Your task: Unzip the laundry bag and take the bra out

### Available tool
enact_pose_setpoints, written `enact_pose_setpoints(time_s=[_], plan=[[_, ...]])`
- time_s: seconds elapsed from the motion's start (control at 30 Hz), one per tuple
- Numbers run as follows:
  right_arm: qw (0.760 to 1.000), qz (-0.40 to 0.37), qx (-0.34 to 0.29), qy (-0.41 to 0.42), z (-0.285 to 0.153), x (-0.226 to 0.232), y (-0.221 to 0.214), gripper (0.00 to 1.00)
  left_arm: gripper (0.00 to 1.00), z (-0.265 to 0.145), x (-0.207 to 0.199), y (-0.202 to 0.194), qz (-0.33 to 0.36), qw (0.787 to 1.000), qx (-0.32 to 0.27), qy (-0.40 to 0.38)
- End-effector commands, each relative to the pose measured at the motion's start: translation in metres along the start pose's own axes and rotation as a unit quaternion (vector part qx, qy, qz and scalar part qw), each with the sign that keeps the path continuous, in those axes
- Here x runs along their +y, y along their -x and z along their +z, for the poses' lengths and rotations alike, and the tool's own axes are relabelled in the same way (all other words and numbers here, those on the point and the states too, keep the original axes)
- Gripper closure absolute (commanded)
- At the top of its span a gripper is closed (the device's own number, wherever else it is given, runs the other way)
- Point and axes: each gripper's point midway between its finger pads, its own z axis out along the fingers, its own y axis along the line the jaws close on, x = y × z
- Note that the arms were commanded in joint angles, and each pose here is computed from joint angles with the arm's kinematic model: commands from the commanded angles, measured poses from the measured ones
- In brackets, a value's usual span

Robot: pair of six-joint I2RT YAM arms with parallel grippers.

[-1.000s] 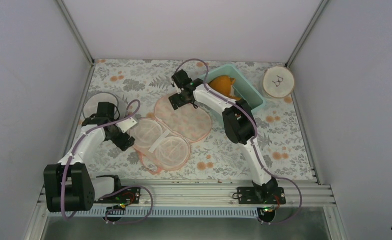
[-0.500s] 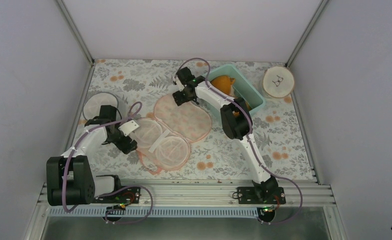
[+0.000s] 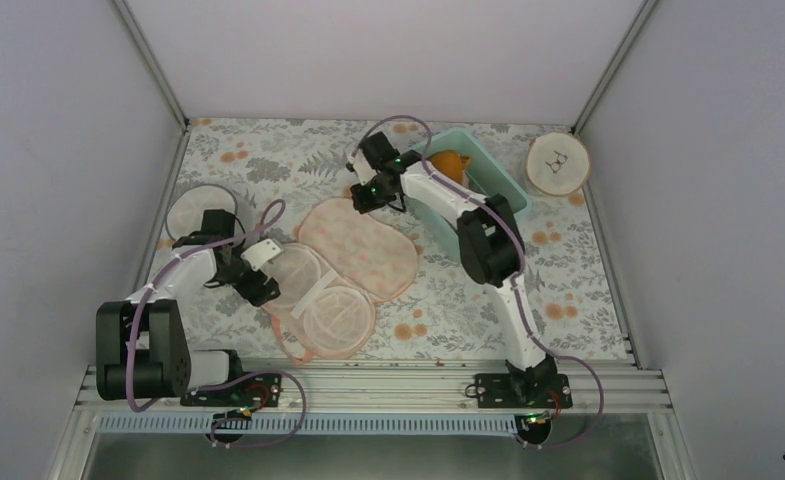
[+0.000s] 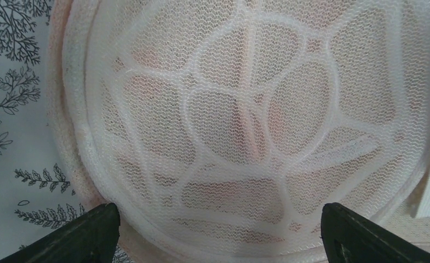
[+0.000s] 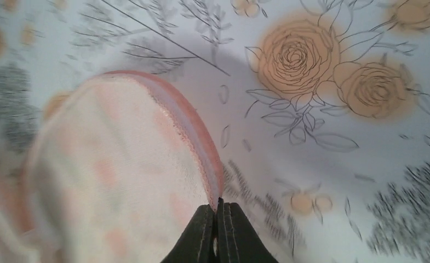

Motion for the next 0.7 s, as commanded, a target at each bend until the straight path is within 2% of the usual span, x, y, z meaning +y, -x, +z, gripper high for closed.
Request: enact_pose_setpoints(time_s=[0.0,0.13,0.37,0.53,0.67], plan=[[0.995,-0.003,-0.093,0.033,-0.081,0.037,0.034,0.96,0.09,-0.013,0.004,0.022,0.002,0.999,-0.039,0.000],[0.992,-0.002,-0.128,0.011,-0.114,0.036,0.030,0.96,0.09,-0.023,0.009,0.033,-0.001,0.998,-0.057,0.004],[0.984,0.018,-0.159,-0.074,-0.166,0.019,0.022,0.96,0.09,-0.039,0.015,0.056,-0.020,0.994,-0.104,-0.018],[0.974,0.021,-0.186,-0.129,-0.201,0.012,0.026,0.96,0.12,-0.029,0.020,0.055,-0.030,0.995,-0.097,-0.026],[0.973,0.016,-0.184,-0.139,-0.202,0.028,0.027,0.96,0.20,-0.011,0.015,0.061,-0.038,0.994,-0.091,-0.055]])
